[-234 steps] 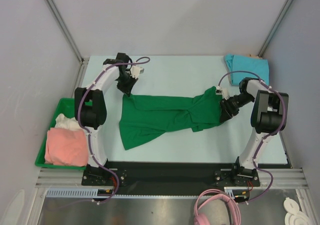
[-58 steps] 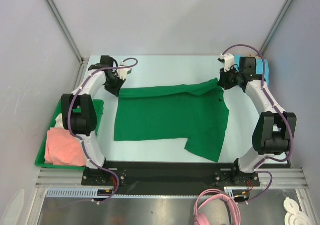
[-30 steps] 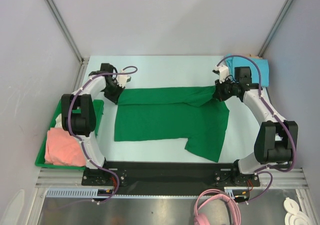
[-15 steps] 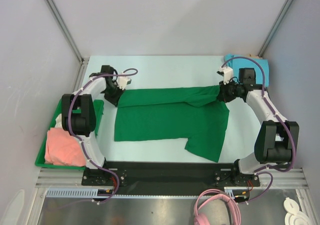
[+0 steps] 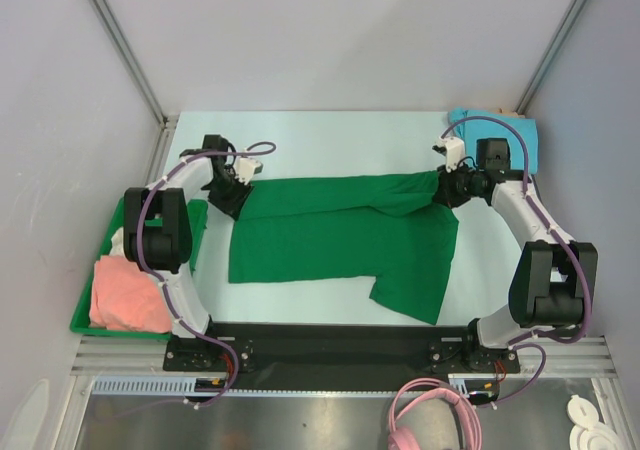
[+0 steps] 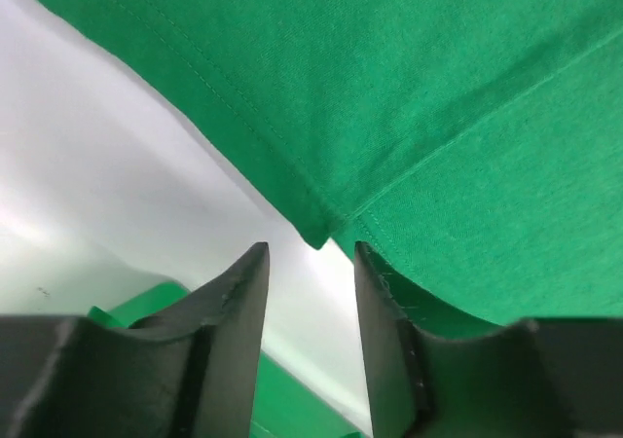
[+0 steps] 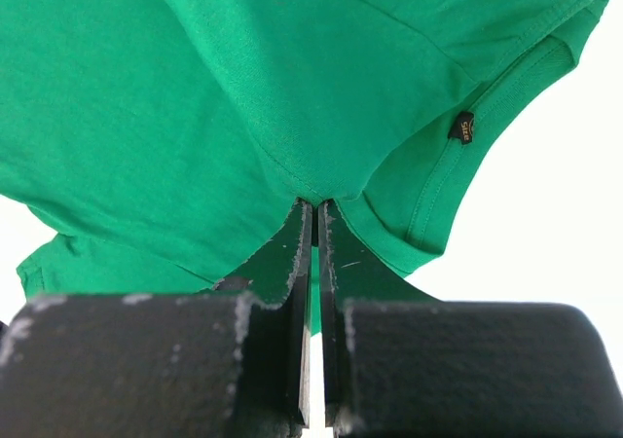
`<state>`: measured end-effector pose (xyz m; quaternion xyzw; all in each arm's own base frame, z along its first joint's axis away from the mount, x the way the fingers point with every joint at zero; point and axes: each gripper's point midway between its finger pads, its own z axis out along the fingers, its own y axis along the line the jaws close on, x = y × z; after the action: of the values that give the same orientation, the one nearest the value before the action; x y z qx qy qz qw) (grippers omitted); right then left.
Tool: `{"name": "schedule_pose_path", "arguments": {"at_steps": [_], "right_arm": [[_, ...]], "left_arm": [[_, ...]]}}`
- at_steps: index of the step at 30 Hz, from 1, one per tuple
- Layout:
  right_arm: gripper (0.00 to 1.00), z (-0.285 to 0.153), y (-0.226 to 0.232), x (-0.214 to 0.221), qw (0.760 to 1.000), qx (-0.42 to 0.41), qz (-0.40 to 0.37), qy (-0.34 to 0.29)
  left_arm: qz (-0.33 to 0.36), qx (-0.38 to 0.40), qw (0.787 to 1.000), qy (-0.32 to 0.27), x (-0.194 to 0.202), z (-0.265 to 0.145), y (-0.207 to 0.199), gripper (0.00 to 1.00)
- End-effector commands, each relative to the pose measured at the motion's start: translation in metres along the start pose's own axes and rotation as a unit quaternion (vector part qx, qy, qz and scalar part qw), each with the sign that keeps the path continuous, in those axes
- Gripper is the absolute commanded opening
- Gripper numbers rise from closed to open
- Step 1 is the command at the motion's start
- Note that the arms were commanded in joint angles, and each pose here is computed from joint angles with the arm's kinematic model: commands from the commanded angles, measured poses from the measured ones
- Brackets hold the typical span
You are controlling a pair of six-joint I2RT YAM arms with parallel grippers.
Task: Fold and stack the t-shirts
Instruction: Fold the tshirt
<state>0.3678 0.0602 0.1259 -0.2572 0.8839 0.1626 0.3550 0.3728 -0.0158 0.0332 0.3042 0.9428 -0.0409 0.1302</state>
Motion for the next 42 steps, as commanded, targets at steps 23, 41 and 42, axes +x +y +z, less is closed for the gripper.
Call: {"name": "schedule_pose_path", "arguments": {"at_steps": [23,41,42], "right_arm": [[0.0,0.013,-0.014,-0.009,1.0,-0.002,0.028,-0.009],[0.21,0.05,-0.082,-0.064,0.996,0.067,0.031,-0.046],[0.3,0.046,-0.084,-0.067,0.996,0.076,0.029,-0.047]], "left_arm": [[0.087,0.022,0.996,-0.025,-0.053,-0.011,-0.055,0.33],[0.087,0.031,0.996,-0.007,-0.045,0.007,-0.057,0.32],[0.086,0.031,0.996,-0.007,-0.046,0.007,-0.057,0.32]]}}
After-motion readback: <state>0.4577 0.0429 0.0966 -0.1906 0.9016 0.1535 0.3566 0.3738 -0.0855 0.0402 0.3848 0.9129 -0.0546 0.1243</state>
